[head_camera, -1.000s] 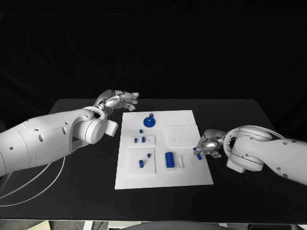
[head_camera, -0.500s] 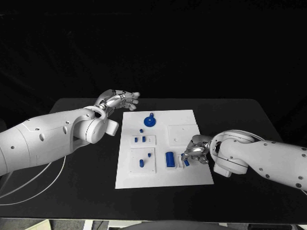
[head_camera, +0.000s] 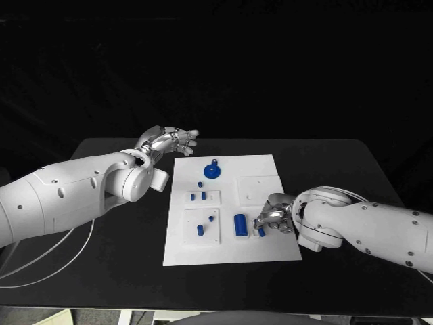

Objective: Assemble the parts on the task board

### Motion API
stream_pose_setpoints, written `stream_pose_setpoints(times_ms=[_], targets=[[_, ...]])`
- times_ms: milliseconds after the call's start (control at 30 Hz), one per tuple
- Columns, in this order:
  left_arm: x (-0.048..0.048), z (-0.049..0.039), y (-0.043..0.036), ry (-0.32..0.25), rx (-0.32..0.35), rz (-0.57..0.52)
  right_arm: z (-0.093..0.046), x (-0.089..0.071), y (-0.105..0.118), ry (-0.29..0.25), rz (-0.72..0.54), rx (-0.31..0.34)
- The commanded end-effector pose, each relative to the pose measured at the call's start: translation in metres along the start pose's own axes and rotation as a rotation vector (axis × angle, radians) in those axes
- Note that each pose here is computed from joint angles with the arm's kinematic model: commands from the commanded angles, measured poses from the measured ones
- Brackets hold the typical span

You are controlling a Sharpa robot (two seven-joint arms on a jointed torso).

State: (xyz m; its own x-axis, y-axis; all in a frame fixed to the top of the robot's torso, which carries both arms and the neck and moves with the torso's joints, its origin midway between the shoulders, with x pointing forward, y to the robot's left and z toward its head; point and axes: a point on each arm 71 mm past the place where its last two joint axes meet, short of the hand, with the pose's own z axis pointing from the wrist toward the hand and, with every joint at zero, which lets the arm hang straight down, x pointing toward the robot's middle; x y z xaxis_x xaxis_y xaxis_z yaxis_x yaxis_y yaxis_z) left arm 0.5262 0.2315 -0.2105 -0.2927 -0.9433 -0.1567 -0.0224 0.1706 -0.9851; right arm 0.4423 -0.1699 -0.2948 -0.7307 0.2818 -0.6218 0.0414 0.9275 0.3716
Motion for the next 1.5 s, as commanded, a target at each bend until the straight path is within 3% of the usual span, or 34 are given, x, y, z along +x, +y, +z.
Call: stream_pose_setpoints(times_ms=[33,667,1500], targets=[[0.002,0.0004,-0.0013,0.015,0.006,-0.007,0.0023,0.0002,-0.0003,-0.009,-0.02,0.002],[0.0021,0.0005,-0.001,0.017,0.001,-0.006,0.011,0.008,0.0009,0.012,-0.028,0.013],[0.0019,0.0005,-0.0007,0.017,-0.001,-0.003,0.0104,0.0085,0.003,0.001,-0.016,-0.007]])
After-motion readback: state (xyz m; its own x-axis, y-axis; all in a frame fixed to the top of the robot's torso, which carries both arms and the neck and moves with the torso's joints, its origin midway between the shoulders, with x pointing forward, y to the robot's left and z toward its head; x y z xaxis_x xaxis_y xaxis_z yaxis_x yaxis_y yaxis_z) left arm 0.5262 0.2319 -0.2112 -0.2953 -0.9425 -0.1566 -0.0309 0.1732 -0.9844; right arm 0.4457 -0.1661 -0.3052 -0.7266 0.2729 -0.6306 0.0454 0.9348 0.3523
